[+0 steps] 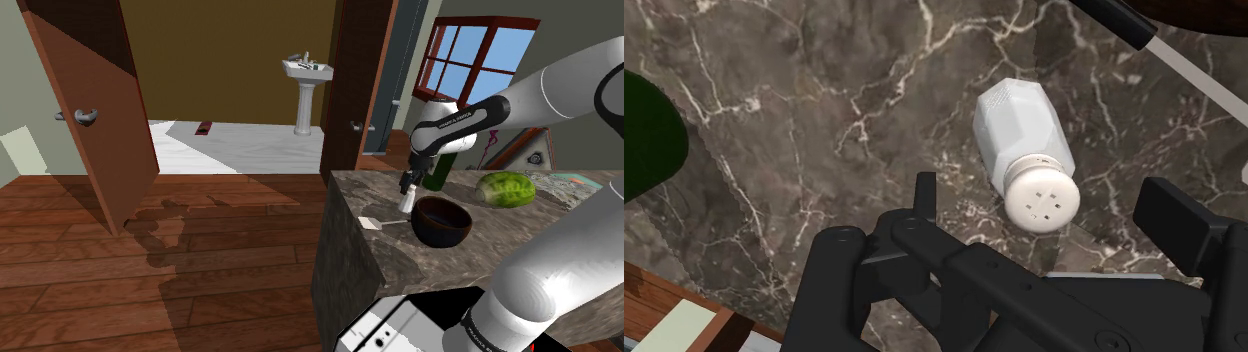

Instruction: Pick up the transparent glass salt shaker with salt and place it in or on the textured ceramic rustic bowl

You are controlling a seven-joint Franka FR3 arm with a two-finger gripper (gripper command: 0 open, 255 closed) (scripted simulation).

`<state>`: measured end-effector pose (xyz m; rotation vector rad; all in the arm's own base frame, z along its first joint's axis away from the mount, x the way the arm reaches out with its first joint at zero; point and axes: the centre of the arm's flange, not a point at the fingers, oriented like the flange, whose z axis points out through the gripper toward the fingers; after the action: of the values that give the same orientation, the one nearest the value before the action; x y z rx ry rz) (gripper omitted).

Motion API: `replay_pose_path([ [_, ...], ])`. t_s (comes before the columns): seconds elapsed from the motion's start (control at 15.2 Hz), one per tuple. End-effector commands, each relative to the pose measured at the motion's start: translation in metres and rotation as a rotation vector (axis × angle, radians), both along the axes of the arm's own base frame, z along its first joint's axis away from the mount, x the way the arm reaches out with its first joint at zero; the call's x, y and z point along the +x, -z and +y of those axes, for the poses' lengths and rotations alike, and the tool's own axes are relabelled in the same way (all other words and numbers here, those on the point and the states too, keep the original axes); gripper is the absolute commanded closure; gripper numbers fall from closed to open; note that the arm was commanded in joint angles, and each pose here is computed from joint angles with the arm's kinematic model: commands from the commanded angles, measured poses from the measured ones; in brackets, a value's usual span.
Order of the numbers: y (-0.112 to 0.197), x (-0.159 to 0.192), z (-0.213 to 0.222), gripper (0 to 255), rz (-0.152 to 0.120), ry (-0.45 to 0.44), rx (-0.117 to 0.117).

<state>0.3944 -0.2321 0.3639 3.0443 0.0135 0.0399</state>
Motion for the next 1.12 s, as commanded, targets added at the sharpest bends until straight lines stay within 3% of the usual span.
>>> replay_pose_path([
  [0.0, 0.0, 0.0, 0.0, 0, 0.0, 0.0, 0.0],
  [0.13, 0.0, 0.0, 0.0, 0, 0.0, 0.0, 0.0],
  [0.2, 0.0, 0.0, 0.0, 255, 0.0, 0.0, 0.0],
  [0.79, 0.0, 0.0, 0.0, 255, 0.0, 0.0, 0.0],
  [1.06, -0.021, 0.0, 0.0, 255, 0.0, 0.0, 0.0],
])
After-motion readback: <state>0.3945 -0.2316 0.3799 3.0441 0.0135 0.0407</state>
